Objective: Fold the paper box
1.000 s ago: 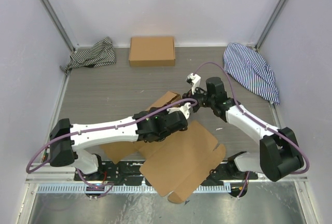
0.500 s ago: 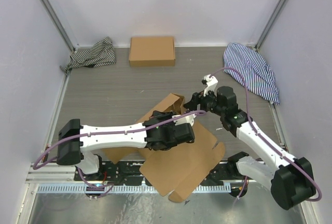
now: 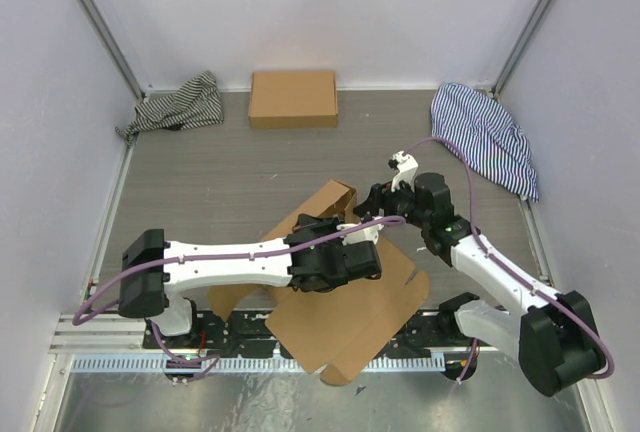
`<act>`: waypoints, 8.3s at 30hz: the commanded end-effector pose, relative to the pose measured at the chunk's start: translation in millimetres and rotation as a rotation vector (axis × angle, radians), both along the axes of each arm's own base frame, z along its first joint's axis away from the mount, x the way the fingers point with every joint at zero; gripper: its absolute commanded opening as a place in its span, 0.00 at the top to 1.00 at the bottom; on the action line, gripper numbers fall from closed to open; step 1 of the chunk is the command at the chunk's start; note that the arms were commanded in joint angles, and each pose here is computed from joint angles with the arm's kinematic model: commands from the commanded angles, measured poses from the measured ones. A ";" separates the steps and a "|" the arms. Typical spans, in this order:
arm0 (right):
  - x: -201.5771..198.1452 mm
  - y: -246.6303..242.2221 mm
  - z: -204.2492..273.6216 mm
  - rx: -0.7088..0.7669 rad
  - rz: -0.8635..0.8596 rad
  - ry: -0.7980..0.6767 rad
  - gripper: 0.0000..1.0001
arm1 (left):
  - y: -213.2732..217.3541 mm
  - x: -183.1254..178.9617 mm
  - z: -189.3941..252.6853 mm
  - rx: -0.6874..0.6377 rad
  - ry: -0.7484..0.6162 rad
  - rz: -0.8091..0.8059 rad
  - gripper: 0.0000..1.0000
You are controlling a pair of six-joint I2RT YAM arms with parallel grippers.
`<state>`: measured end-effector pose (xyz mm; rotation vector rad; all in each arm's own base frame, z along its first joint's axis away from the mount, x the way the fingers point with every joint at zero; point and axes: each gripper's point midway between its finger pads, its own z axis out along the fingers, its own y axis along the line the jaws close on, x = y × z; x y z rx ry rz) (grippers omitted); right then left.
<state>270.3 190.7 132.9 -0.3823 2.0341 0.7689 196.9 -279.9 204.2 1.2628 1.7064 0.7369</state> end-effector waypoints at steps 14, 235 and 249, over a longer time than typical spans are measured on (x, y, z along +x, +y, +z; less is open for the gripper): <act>-13.6 28.7 19.7 0.080 0.146 -0.094 0.30 | -12.1 -6.6 -10.1 0.002 0.039 -0.014 1.00; 54.5 -60.5 34.7 -0.102 -0.449 -0.046 0.99 | 177.7 148.6 -0.9 -1.806 0.120 0.327 0.28; 59.2 -49.6 25.7 -0.085 -0.409 -0.004 0.99 | 123.2 78.2 14.7 -1.820 0.369 0.039 0.32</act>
